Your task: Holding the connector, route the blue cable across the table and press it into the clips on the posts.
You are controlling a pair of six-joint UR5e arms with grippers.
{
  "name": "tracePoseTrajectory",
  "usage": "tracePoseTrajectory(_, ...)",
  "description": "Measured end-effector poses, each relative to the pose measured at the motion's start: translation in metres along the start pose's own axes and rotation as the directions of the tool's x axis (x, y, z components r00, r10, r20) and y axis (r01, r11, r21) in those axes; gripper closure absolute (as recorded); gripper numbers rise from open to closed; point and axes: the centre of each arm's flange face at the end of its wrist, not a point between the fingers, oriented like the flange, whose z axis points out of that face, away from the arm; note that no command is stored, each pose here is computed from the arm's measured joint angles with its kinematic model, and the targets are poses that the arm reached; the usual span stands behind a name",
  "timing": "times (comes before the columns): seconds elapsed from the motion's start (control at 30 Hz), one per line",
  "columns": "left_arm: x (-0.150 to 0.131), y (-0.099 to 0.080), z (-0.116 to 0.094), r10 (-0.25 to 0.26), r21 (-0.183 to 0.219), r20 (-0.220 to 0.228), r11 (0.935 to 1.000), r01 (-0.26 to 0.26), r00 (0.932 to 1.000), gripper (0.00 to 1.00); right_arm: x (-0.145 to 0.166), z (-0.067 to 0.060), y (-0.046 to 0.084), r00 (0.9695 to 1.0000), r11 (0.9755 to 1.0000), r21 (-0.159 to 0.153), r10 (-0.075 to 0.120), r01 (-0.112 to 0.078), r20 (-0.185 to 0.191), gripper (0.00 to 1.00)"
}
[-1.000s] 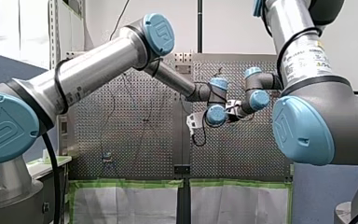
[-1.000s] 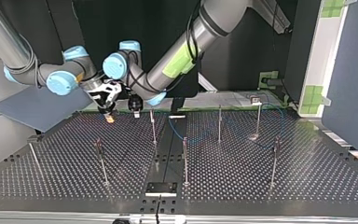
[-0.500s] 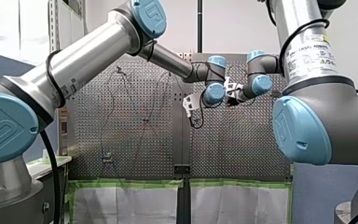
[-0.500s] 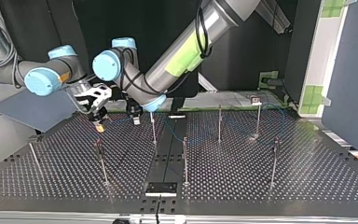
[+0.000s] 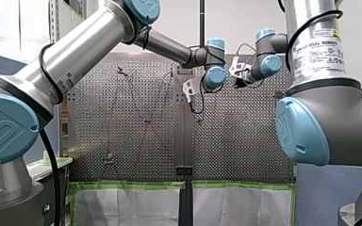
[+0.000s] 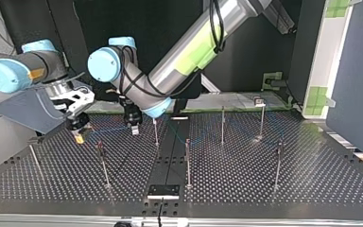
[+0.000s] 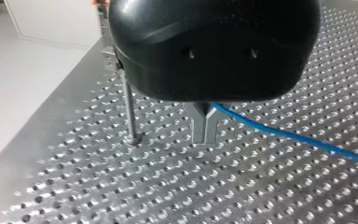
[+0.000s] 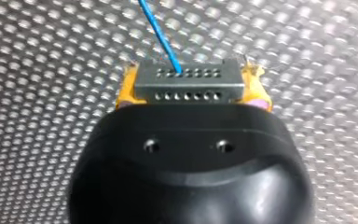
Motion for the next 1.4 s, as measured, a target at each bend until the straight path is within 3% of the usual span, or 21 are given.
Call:
tracePoseTrajectory(0.37,-0.024,-0.007,0.005,-0.012,0.037,0.043,0.9993,0.010,0.9990,1.00,0.050,-0.024,-0.015,0.9967,0.9992,0.021,-0.031,0.033,-0.074,1.00)
tracePoseTrajectory(0.67,-0.059,-0.018,0.031,-0.078,0.108,0.116,0.9920,0.065,0.9901,1.00,0.034,-0.014,-0.007,0.9986,0.9991,0.029,-0.030,0.031,-0.045,1.00)
tracePoseTrajectory(0.93,-0.062,-0.016,0.041,-0.085,0.156,0.105,0.9854,0.068,0.9908,1.00,0.032,-0.009,-0.002,0.9987,0.9988,0.038,-0.028,0.030,-0.041,1.00)
tracePoseTrajectory(1.17,-0.058,-0.018,0.048,-0.085,0.211,0.095,0.9754,0.064,0.9918,1.00,0.042,-0.005,0.001,0.9980,0.9983,0.050,-0.028,0.031,-0.056,1.00)
tracePoseTrajectory(1.4,-0.047,-0.017,0.062,-0.094,0.257,0.101,0.9642,0.065,0.9905,1.00,0.046,0.004,0.013,0.9979,0.9983,0.052,-0.026,0.029,-0.059,1.00)
